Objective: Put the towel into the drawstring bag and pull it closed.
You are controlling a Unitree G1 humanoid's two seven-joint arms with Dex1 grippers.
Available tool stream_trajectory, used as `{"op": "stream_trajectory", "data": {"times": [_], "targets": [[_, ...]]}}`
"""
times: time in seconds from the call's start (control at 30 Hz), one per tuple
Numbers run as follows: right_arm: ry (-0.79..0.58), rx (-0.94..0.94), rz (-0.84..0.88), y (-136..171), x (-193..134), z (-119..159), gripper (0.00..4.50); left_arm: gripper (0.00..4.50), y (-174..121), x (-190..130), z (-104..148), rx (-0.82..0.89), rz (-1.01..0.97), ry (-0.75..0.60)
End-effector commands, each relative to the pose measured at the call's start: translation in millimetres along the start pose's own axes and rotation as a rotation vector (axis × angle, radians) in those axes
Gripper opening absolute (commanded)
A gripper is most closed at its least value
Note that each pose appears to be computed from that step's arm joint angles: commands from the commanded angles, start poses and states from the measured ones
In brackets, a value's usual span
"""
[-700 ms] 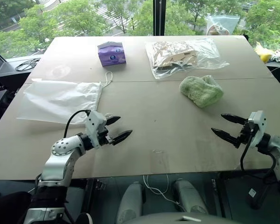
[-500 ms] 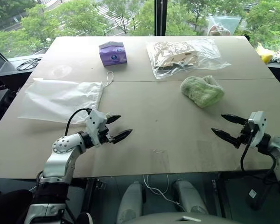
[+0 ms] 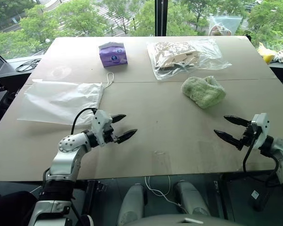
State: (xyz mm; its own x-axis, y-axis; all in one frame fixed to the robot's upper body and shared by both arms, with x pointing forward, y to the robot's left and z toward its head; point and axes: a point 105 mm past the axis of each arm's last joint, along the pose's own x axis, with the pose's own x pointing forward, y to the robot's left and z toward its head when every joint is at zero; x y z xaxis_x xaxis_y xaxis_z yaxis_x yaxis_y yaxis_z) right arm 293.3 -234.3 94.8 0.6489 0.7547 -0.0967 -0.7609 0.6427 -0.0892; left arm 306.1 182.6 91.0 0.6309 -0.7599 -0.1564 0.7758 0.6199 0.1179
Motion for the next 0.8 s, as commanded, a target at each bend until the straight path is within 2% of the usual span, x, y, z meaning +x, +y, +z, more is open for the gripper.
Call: {"op": "stream_trajectory", "data": {"times": [0.03, 0.3, 0.5, 0.7, 0.8], "targets": [[-0.027, -0.041, -0.006, -3, -1, 10, 4.47, 4.45, -1, 5, 15, 0.014, 0.026, -0.054], [-0.107, -0.099, 0.107, 12, 23, 45, 4.47, 4.45, 26, 15, 41, -0.019, 0.433, -0.128], [-0.221, -0.108, 0.182, 23, 39, 72, 4.47, 4.45, 40, 13, 58, -0.030, 0.775, -0.199], [-0.269, -0.070, 0.214, 26, 45, 83, 4.47, 4.45, 55, -2, 55, 0.005, 1.043, -0.139], [-0.263, -0.068, 0.214, 26, 46, 81, 4.47, 4.45, 69, -15, 37, -0.019, 1.143, -0.047]]}}
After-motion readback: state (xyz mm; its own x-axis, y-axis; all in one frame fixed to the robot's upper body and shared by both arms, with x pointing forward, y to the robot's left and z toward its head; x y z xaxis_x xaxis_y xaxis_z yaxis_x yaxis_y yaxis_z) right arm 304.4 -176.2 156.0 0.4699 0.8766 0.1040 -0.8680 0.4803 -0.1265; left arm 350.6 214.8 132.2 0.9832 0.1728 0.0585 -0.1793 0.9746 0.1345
